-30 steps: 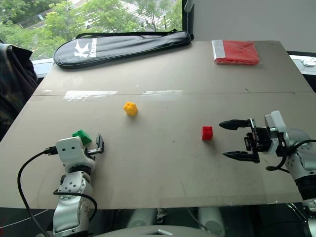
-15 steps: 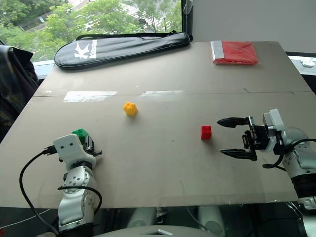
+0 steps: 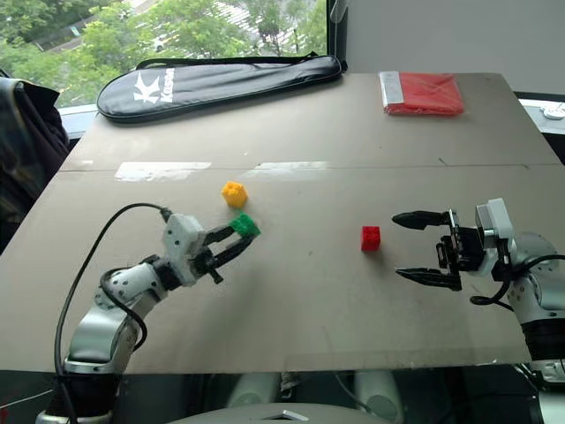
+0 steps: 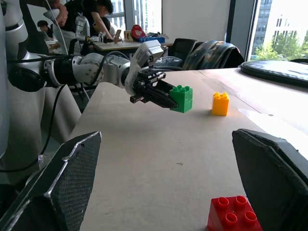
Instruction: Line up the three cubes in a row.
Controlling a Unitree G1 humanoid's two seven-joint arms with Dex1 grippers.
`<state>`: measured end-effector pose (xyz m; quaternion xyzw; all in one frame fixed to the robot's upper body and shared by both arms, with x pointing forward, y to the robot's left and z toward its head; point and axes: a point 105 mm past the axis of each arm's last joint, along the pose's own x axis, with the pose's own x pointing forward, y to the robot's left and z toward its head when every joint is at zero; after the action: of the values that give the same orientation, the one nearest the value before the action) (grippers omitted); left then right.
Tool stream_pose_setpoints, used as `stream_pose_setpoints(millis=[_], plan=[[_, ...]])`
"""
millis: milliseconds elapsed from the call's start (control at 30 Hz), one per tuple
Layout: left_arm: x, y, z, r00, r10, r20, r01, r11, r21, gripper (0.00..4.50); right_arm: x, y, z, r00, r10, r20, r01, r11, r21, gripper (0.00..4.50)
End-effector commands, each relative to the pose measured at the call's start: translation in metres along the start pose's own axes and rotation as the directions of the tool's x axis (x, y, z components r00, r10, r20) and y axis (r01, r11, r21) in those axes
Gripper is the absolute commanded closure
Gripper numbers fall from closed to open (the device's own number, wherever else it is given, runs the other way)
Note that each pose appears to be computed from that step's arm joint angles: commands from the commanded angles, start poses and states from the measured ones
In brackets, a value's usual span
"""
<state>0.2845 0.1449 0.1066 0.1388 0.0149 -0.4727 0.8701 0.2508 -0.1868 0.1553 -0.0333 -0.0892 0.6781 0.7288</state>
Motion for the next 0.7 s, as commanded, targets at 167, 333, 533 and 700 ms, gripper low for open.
stream_pose_setpoints(millis=[167, 333, 533, 700], plan=[[0.053, -0.009, 0.008, 0.93, -0.368, -0.008, 0.366, 0.92, 0.141, 3.25, -0.021, 0.009, -0.012, 0.995, -0.084, -0.058, 0.084, 0.996, -0.005, 0.0], [0.084, -0.011, 0.009, 0.877, -0.48, -0.038, 0.481, 0.87, 0.11, 3.25, -0.027, 0.018, -0.016, 0.99, -0.126, -0.056, 0.126, 0.992, -0.004, 0.0], [0.11, -0.012, 0.014, 0.859, -0.51, -0.034, 0.509, 0.848, 0.148, 3.25, -0.032, 0.026, -0.018, 0.985, -0.163, -0.05, 0.164, 0.987, 0.001, 0.0], [0.12, -0.014, 0.014, 0.852, -0.522, -0.032, 0.52, 0.838, 0.165, 3.25, -0.038, 0.028, -0.021, 0.981, -0.185, -0.059, 0.185, 0.983, 0.001, 0.0]])
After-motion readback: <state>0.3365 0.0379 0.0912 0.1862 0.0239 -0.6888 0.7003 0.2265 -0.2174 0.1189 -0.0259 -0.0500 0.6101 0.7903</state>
